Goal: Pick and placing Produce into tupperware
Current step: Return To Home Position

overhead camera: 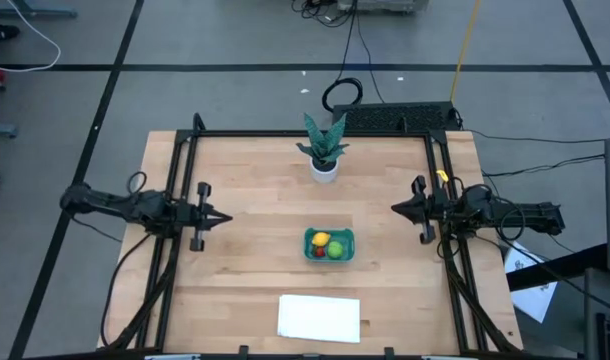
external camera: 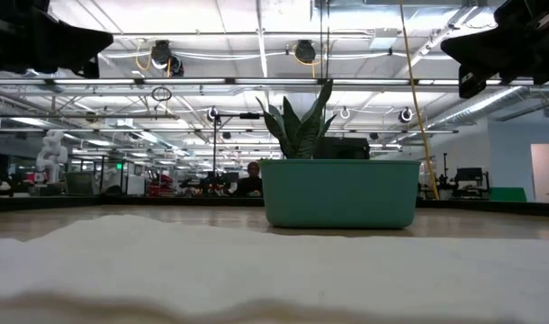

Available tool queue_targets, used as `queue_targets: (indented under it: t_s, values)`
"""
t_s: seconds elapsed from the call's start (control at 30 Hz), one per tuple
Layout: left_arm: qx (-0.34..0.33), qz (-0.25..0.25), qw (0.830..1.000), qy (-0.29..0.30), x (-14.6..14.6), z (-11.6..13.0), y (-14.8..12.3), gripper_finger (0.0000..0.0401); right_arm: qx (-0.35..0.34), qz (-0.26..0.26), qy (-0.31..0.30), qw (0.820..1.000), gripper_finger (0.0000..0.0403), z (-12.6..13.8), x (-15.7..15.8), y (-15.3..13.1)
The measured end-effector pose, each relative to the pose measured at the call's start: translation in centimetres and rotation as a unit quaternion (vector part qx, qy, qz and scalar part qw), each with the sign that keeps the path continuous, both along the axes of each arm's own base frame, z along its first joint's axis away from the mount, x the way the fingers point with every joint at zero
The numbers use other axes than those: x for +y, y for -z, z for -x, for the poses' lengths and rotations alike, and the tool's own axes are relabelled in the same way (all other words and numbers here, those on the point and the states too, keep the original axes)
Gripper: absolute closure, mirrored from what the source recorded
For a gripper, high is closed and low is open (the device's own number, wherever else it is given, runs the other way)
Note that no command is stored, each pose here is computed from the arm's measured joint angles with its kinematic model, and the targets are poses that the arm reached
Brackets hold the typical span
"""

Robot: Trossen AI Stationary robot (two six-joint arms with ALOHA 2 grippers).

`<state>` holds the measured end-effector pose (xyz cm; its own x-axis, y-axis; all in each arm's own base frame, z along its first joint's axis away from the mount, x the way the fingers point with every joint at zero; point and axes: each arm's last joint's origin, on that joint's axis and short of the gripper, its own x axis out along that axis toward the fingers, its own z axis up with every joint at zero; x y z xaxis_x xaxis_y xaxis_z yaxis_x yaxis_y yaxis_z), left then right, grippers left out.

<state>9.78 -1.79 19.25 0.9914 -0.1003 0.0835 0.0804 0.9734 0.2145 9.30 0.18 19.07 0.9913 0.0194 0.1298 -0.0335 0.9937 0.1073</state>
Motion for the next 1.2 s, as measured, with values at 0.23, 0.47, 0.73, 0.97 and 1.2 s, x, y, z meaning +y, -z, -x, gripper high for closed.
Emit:
queue_targets:
  t_s: [0.23,0.47,0.73,0.97,1.2]
  values:
    - [-0.006,0.014,1.000,0.002,0.2,-0.4,1.6,0.0401,0.003,-0.001,-0.002,1.000,0.0403,0.0,0.0,0.1]
    - [-0.004,0.037,0.999,0.006,0.4,-0.4,1.5,0.0401,0.011,-0.001,-0.003,1.000,0.0403,0.0,0.0,0.2]
    - [0.000,0.065,0.998,-0.006,0.6,-0.4,1.6,0.0401,0.011,0.000,-0.002,1.000,0.0403,0.0,0.0,0.2]
    - [0.000,0.074,0.997,-0.006,0.6,-0.4,1.6,0.0400,0.011,0.001,-0.002,1.000,0.0403,0.0,0.0,0.2]
    - [0.000,0.074,0.997,-0.006,0.6,-0.4,1.6,0.0400,0.012,-0.001,-0.002,1.000,0.0403,0.0,0.0,0.2]
